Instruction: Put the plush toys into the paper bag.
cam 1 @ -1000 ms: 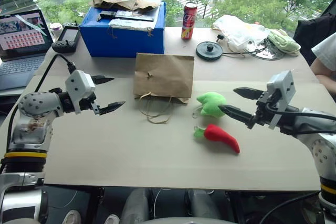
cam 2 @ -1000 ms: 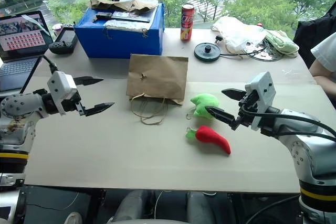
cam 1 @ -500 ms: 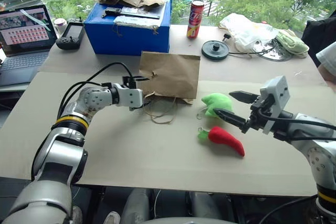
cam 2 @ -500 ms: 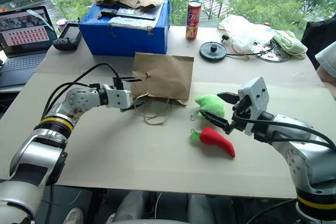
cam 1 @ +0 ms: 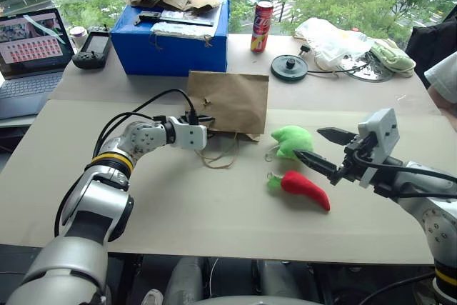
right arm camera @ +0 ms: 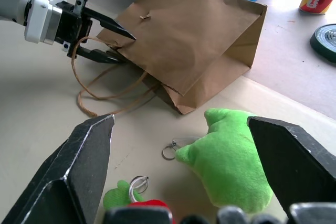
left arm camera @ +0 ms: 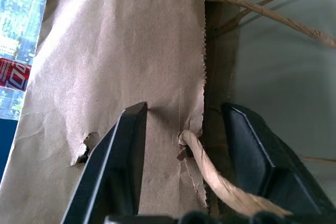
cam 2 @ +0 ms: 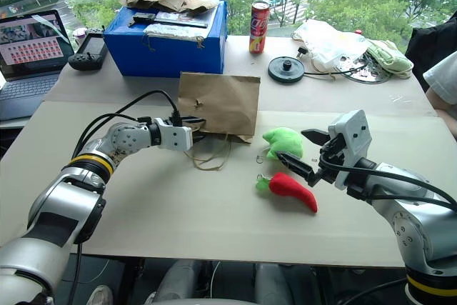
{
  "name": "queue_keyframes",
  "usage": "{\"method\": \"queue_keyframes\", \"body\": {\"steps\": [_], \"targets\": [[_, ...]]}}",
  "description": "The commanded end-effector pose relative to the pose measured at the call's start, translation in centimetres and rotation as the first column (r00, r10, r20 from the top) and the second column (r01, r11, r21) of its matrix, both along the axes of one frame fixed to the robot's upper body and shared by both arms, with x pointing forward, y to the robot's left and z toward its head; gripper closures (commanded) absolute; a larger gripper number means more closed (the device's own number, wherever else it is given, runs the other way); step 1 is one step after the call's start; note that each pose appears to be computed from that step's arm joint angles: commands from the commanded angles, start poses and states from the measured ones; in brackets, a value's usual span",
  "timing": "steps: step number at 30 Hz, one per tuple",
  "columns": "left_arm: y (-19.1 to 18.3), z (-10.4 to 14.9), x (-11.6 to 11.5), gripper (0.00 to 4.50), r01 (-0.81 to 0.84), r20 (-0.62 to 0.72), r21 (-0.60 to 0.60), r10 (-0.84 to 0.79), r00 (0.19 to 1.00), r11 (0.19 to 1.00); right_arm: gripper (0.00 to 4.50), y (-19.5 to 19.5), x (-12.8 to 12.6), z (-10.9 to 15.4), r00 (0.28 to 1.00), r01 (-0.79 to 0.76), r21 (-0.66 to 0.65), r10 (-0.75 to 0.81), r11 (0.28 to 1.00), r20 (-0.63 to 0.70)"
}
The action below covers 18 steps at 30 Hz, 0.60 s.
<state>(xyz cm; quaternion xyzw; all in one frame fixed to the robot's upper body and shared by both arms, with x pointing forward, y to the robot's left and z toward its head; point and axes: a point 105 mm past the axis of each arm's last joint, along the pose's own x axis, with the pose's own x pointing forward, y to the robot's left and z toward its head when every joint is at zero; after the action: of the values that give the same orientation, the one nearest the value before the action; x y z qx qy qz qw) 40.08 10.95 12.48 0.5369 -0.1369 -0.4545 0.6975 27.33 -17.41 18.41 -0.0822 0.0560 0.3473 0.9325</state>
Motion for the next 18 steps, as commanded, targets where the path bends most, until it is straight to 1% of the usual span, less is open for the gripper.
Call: {"method": "queue_keyframes", "body": {"steps": [1, 2, 3, 8, 11, 16, 18], "targets": [[-0.5, 1.4, 0.1, 3.79, 0.031, 0.044, -0.006, -0.031, 0.999, 1.0, 0.0, 0.1, -0.3, 1.1, 0.999, -0.001, 0.003, 0.001, 1.0, 0.052], [-0.5, 1.4, 0.1, 4.2, 0.031, 0.044, -0.006, -0.031, 0.999, 1.0, 0.0, 0.1, -0.3, 1.1, 0.999, -0.001, 0.003, 0.0, 1.0, 0.051], [-0.5, 1.4, 0.1, 4.42, 0.03, 0.044, -0.006, -0.03, 0.999, 1.0, 0.0, 0.1, -0.2, 1.0, 0.999, 0.001, 0.004, -0.001, 1.0, 0.05], [-0.6, 1.5, 0.1, 4.42, 0.029, 0.043, -0.015, -0.029, 0.999, 0.999, 0.0, 0.2, -0.2, 0.7, 0.999, 0.004, 0.0, -0.004, 1.0, 0.039], [-0.6, 2.1, -0.1, 4.42, 0.044, 0.03, -0.063, -0.042, 0.999, 0.997, 0.0, 0.2, -0.1, 0.6, 0.999, 0.003, -0.004, -0.003, 1.0, 0.033], [-0.4, 3.3, -1.6, 4.42, 0.117, -0.005, -0.157, -0.119, 0.993, 0.981, 0.0, 0.7, -0.3, 0.4, 1.0, -0.012, -0.005, 0.013, 1.0, 0.024], [0.1, 4.0, -2.4, 4.42, 0.133, -0.017, -0.195, -0.139, 0.99, 0.972, 0.0, 1.6, -0.6, 0.1, 0.999, -0.044, -0.011, 0.044, 0.999, 0.017]]}}
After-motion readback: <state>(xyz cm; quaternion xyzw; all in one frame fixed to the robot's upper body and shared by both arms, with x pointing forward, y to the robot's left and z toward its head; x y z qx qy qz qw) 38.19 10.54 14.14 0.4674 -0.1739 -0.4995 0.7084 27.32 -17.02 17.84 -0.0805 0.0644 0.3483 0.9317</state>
